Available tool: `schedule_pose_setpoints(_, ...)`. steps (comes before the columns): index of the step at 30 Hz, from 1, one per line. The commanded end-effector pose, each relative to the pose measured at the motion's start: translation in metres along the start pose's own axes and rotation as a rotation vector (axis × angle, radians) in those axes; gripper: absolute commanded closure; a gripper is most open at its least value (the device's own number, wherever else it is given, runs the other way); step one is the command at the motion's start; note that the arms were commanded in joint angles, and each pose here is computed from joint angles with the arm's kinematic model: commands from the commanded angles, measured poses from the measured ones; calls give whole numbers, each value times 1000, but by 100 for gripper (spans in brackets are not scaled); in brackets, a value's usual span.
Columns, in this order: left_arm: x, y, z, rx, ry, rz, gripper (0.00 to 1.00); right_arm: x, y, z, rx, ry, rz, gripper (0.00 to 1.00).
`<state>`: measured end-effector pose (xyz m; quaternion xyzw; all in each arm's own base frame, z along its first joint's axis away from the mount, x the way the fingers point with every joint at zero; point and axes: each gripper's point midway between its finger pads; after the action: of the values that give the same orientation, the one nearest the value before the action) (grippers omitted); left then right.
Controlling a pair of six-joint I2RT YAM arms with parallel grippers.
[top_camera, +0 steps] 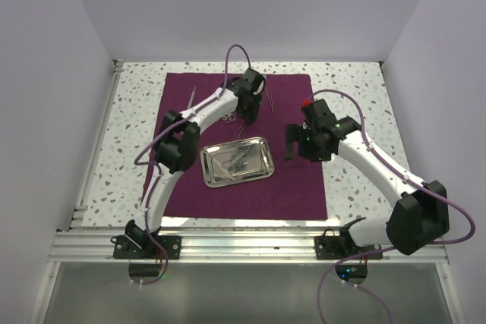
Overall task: Open and lay out the surgical kit
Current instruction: Pick up the medical item from the surgical kit, then place the medical item in the surgical kit.
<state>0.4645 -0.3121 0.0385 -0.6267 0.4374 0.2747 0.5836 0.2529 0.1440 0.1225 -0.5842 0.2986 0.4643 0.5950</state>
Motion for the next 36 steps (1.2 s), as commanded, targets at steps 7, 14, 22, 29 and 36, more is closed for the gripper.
schedule_pose_setpoints(7,11,3,18,78,-67,-8,65,-2,-7,-2,-9,13,-10,5)
schedule_pose_setpoints(14,21,19,18,79,-48,39,90,1,-5,-3,-3,17,0,5)
schedule_pose_setpoints(22,4,-22,-11,-15,49,-42,100,5,0,-3,14,18,8,5)
schedule_pose_setpoints(29,-11,-84,-44,-218,185,-233,100,2,16,-6,23,16,31,5)
schedule_pose_setpoints(36,29,-95,-77,-344,341,-269,100,-6,38,-12,26,33,65,5)
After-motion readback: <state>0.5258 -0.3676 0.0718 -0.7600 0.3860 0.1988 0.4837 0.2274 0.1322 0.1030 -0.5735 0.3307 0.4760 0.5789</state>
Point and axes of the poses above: each gripper's point midway between its finger pads, its own x axis out along the fingers, its own z axis along the line the jaws close on, y = z × x, and after that the axes turned 10 degrees about -x, right-handed
